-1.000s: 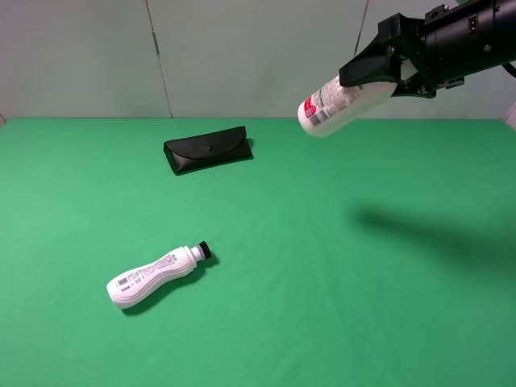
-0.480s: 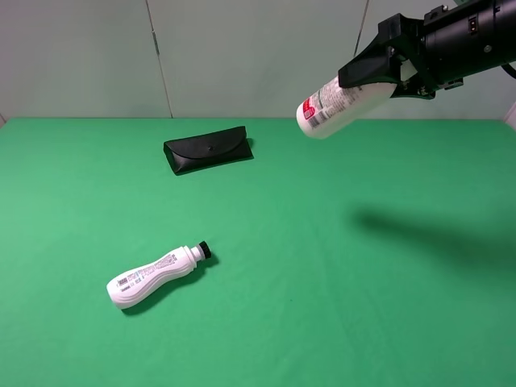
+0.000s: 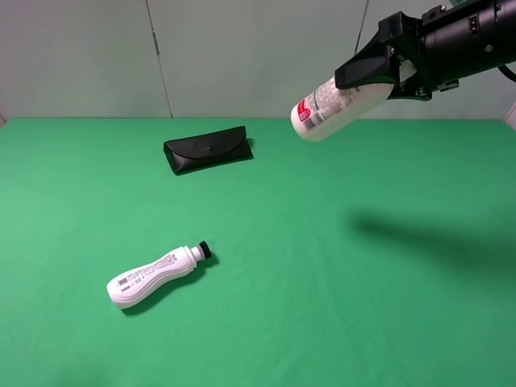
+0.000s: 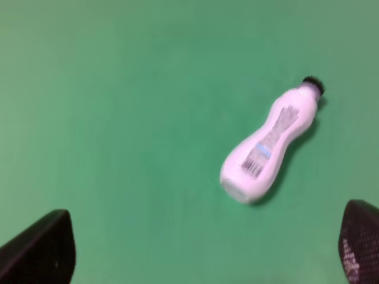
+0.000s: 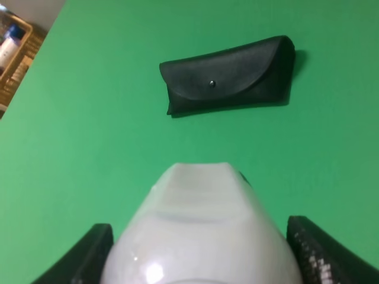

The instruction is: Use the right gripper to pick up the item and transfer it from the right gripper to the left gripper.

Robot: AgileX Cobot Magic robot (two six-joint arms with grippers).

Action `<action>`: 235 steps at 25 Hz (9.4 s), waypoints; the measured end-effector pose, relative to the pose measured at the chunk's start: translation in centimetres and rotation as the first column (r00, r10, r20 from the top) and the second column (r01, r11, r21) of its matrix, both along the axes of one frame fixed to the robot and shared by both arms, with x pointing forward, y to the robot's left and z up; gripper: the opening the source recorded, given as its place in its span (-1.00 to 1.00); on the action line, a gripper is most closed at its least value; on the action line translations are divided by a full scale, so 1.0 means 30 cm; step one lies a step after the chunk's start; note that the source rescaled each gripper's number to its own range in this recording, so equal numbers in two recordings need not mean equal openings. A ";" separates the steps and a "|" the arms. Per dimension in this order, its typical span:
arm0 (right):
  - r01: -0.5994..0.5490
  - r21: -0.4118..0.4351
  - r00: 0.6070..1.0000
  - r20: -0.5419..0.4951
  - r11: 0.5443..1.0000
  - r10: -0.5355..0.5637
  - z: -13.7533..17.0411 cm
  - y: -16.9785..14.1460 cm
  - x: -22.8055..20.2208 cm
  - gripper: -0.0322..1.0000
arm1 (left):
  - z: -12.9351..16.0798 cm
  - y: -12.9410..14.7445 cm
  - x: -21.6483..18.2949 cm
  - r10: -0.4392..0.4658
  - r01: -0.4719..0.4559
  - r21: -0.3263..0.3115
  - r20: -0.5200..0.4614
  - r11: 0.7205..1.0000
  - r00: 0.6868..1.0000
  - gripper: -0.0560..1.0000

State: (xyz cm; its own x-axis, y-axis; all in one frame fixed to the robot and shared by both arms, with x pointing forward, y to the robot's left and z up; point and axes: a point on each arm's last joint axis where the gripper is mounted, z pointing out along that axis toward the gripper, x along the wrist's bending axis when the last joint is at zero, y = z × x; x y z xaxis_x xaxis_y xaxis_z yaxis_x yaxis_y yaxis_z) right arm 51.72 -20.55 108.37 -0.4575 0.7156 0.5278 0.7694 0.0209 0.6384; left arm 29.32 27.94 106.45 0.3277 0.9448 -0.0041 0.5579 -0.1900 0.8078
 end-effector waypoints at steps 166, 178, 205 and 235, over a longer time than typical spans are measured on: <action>-0.177 0.167 0.984 0.004 0.970 0.179 0.039 0.104 -0.014 -0.76 | -0.169 -0.695 0.793 -0.846 0.799 0.294 0.289 0.525 0.449 -0.73; -0.133 0.171 0.991 0.032 0.976 0.129 0.056 0.099 -0.003 0.99 | -0.185 -0.691 0.800 -0.840 0.791 0.293 0.265 0.538 0.473 -0.89; 0.205 -0.053 0.918 0.356 0.977 -0.173 0.234 -0.031 -0.094 1.00 | -0.190 -0.687 0.806 -0.833 0.778 0.301 0.253 0.551 0.492 -0.89; 0.565 -0.239 0.776 0.479 0.789 -0.410 0.192 -0.297 -0.764 1.00 | -0.191 -0.685 0.809 -0.815 0.771 0.268 0.245 0.578 0.526 -0.89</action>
